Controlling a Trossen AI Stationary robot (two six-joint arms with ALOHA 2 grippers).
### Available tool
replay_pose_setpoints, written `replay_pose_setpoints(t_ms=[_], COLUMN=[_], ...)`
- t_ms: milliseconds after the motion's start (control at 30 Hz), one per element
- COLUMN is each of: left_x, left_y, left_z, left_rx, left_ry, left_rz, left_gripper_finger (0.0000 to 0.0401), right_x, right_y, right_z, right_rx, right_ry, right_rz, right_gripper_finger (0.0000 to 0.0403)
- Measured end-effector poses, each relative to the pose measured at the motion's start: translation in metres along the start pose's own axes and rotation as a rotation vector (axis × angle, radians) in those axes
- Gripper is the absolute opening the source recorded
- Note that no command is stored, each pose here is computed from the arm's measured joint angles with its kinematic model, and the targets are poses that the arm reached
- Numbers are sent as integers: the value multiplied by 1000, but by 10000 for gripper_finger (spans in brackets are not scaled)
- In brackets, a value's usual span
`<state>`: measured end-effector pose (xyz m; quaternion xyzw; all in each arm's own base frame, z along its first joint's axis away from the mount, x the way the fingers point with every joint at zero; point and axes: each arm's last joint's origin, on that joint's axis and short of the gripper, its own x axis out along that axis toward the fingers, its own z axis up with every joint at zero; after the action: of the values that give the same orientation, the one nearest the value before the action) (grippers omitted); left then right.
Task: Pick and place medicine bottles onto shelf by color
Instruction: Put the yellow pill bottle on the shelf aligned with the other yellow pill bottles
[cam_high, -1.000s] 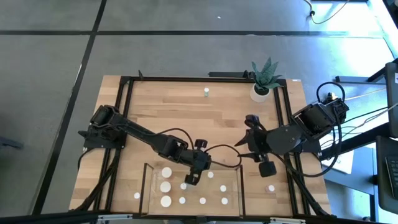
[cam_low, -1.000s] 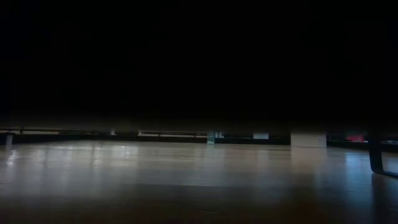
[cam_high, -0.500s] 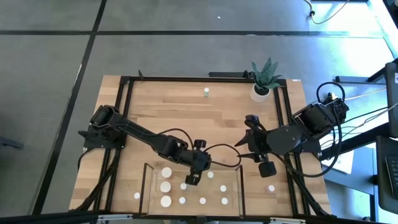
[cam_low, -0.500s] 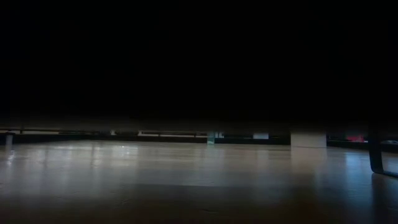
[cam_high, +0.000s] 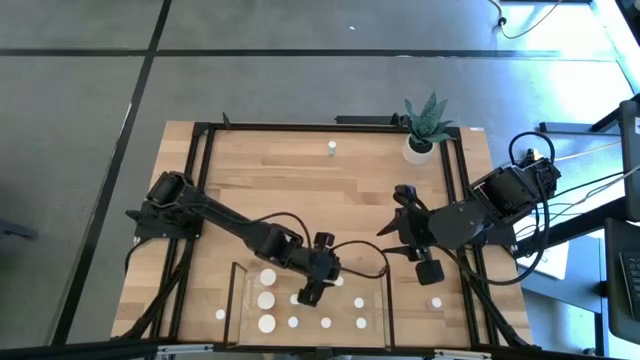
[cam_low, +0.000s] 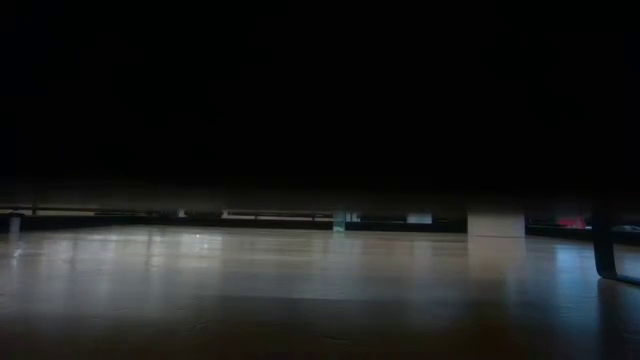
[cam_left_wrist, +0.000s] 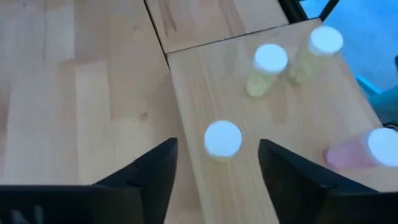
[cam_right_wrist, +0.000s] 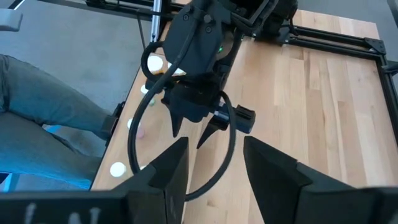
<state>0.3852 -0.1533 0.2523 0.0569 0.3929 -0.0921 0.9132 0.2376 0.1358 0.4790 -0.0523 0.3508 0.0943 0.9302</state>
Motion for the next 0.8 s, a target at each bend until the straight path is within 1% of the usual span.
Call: replay_pose_setpoints(t_ms=[133, 233, 333, 500, 600, 800], left_x=[-1, 2, 11, 20, 29, 41], left_y=[0, 0, 0, -2, -3, -5], left_z=[1, 0, -6, -6, -11, -14], left_rx=[3, 4, 15, 16, 20, 22], left_ry=[-8, -3, 35, 23, 48, 50], left_rz=[28, 32, 36, 29, 15, -2], left_gripper_finger=[244, 254, 258, 260, 260, 260], right_x=[0, 0, 0, 0, 0, 0], right_y=[0, 0, 0, 0, 0, 0], right_z=[0, 0, 0, 1, 1, 2], right_rx=[1, 0, 1, 3, 3, 6], right_ry=[-3, -3, -4, -10, -12, -20], right_rz=[1, 1, 1, 2, 3, 4], right_gripper_finger=[156, 156, 156, 156, 156, 156])
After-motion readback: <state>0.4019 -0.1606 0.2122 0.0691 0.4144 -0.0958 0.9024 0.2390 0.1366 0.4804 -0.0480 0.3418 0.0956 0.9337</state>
